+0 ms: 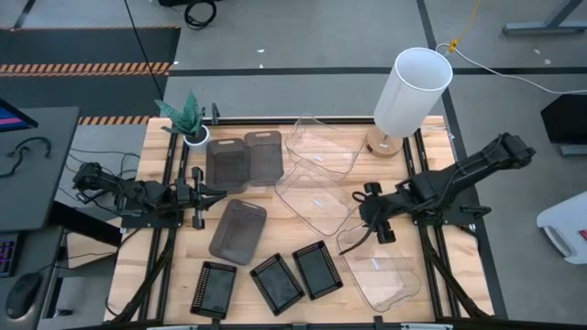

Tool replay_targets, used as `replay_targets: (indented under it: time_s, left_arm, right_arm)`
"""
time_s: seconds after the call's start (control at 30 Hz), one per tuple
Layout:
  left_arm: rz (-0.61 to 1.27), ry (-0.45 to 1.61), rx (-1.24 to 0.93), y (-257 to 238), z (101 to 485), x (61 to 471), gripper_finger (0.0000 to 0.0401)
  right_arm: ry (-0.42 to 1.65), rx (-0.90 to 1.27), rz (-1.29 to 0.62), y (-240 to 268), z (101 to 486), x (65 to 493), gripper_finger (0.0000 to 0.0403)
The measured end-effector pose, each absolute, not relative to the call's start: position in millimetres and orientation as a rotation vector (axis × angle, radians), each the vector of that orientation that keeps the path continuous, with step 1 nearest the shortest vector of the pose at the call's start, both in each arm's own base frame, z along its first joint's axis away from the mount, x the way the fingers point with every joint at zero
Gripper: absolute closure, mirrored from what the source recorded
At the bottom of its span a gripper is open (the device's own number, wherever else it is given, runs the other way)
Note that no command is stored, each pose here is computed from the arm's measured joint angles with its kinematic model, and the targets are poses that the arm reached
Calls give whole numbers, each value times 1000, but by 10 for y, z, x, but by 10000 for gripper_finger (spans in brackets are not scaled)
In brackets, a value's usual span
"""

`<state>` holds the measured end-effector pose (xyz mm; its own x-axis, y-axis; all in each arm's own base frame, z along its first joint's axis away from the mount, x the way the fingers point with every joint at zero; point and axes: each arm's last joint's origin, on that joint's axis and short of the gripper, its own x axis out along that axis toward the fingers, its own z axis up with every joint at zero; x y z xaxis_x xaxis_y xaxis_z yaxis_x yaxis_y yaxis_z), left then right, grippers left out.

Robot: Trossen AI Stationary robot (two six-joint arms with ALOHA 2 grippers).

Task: Stack baskets by color
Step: Stack the bottom transparent bin on the middle transparent bin

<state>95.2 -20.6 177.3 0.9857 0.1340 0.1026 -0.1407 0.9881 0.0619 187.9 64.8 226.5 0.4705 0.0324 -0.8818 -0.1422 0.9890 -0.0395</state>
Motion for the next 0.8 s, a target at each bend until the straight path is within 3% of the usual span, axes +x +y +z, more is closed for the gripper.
replay_targets:
  time_s: [0.8]
  left_arm:
    - [138,-98,69,-206,1773,952,367]
  right_arm:
    - [1490,-214,197,803,1936,2474,275]
